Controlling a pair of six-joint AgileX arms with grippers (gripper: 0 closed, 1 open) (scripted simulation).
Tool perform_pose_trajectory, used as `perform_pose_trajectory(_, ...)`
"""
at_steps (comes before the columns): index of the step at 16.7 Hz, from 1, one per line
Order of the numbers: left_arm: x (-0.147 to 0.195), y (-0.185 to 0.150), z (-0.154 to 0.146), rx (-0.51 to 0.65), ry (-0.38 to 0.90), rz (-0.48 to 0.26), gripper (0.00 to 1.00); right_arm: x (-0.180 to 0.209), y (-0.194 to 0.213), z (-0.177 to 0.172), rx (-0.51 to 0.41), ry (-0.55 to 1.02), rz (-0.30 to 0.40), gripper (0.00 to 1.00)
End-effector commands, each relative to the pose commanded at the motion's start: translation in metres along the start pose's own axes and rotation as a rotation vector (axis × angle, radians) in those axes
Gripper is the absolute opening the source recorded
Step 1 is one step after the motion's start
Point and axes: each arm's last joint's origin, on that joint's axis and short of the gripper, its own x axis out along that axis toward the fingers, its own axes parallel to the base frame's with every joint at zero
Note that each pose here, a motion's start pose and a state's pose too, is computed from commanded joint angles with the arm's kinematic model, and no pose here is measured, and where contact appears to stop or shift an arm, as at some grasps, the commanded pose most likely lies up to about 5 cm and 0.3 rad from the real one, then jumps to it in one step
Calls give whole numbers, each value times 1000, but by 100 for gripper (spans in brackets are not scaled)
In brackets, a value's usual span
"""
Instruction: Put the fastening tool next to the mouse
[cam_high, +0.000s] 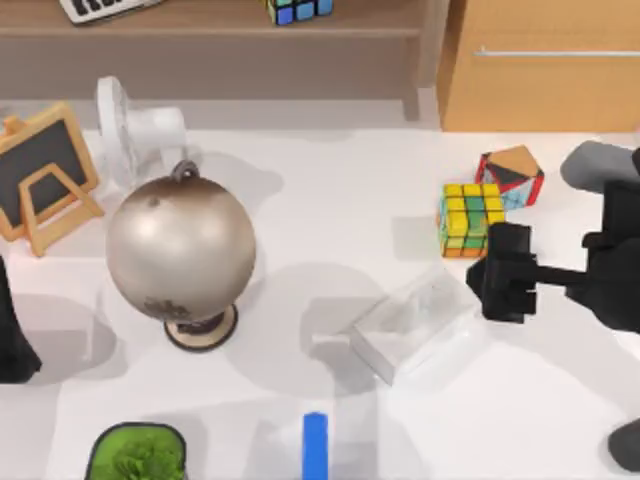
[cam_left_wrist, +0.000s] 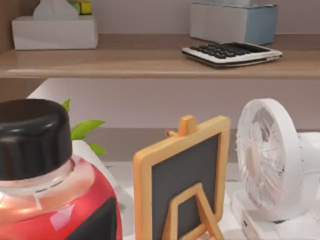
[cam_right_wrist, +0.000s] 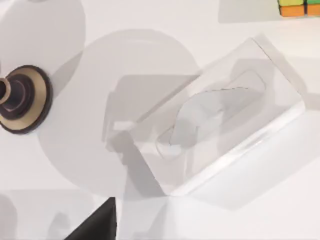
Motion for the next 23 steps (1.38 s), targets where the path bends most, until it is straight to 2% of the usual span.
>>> perform_pose_trajectory(3, 0, 0, 0, 0, 0, 0, 100, 42, 47, -2, 39, 251, -82, 100)
perform_pose_trajectory(6, 0, 0, 0, 0, 0, 0, 100, 83, 91, -21, 47, 427, -201, 100)
perform_pose_trajectory(9, 0, 0, 0, 0, 0, 0, 100, 114, 126, -47, 33, 521, -317, 100)
perform_pose_trajectory(12, 0, 0, 0, 0, 0, 0, 100, 132, 151, -70, 10, 552, -394, 100)
perform_pose_trajectory(15, 0, 0, 0, 0, 0, 0, 100, 137, 163, -80, -4, 553, -419, 100)
perform_pose_trajectory(23, 0, 0, 0, 0, 0, 0, 100, 138, 155, -79, -2, 551, -420, 100)
